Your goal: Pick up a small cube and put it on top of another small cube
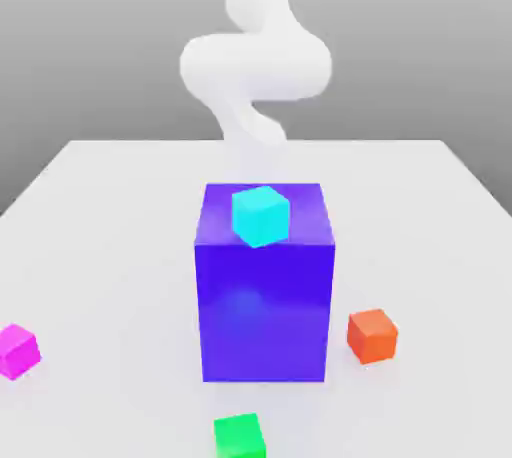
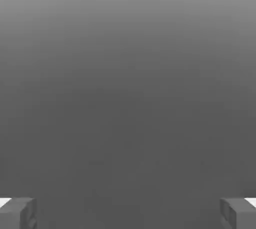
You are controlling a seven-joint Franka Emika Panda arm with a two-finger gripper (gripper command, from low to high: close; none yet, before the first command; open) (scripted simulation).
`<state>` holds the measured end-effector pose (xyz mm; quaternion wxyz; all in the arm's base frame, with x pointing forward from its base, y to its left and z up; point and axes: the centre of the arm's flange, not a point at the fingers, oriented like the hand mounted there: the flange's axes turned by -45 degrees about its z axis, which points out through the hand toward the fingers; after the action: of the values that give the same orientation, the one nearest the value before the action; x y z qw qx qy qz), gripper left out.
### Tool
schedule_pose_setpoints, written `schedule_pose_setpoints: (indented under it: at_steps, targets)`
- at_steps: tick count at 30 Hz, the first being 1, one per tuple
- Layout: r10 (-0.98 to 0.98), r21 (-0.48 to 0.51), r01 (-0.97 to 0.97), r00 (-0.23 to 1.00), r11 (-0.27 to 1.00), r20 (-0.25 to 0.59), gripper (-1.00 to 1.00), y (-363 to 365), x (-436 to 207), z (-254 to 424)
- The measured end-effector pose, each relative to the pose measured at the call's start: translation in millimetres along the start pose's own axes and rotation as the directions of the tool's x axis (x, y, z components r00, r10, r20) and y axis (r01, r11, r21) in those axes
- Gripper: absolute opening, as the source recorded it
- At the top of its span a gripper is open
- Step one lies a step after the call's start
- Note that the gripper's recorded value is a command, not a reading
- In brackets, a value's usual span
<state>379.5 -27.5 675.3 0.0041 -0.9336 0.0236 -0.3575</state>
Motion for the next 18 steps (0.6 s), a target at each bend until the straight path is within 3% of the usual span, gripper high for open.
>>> schedule_pose_setpoints:
  at_steps: [9,18]
  targets:
    - [0.143,-0.067,-0.131,0.962,0.989,0.233,0.0,113.7,-42.2,162.9]
    - [0.32,-0.189,-0.263,0.847,0.946,0.424,0.0,235.4,-160.0,278.5]
